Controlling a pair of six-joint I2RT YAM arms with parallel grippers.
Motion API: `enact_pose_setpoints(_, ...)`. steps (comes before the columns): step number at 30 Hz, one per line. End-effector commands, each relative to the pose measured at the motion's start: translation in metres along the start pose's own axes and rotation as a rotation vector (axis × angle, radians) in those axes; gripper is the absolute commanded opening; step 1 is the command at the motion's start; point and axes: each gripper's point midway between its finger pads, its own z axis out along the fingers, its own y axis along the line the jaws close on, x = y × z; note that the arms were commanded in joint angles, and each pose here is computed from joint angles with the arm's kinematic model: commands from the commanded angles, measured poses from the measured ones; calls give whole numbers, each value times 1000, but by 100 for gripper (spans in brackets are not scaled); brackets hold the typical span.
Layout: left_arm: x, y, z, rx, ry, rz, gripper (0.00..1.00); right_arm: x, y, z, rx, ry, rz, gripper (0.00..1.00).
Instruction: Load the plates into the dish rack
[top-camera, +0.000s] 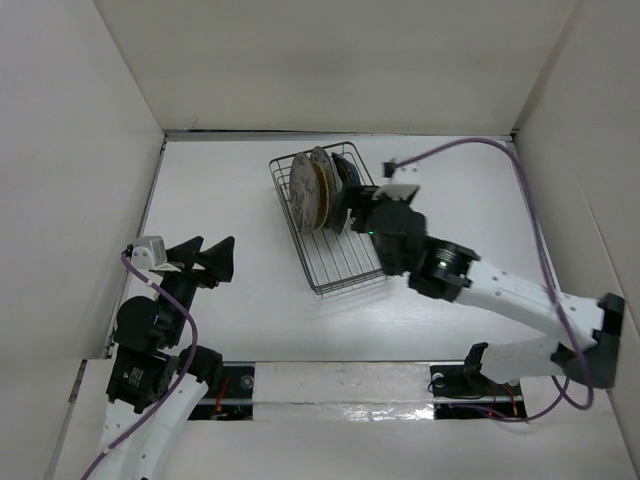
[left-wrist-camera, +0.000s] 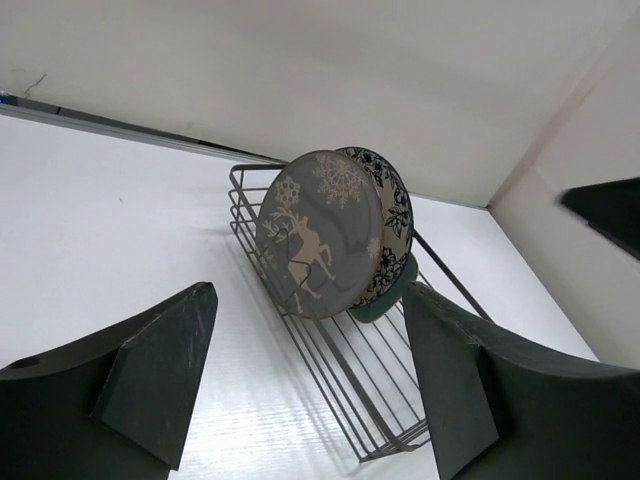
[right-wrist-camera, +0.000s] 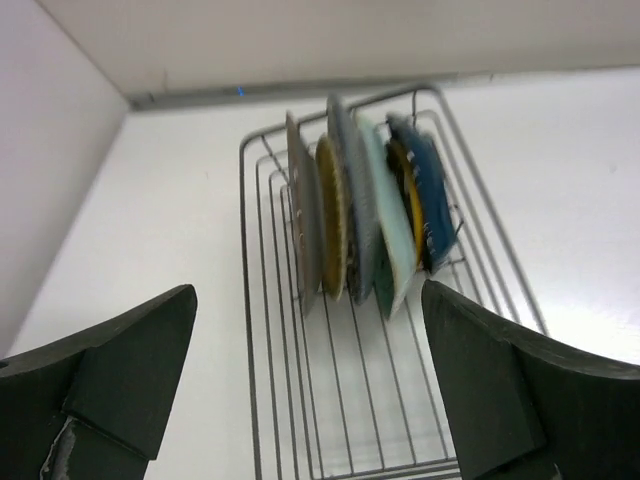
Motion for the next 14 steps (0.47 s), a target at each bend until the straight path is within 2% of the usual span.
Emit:
enact_pose_setpoints(1,-13,-5,0,22,-52,6,73,-62,-43,-39,-4,-215,169,100)
enact_pose_setpoints(4,-17,-5,-2,24,-71,3,77,-85,-101,-67,16,-328,294,100)
enact_pose_setpoints(8,-19,-6,-4,29,-87,1,79,-95,-147,-80,17,-399,366,100)
enact_pose_setpoints(14,-11,-6,4,25,-45,7,79,-70,-157,-51,26,-286,312,100)
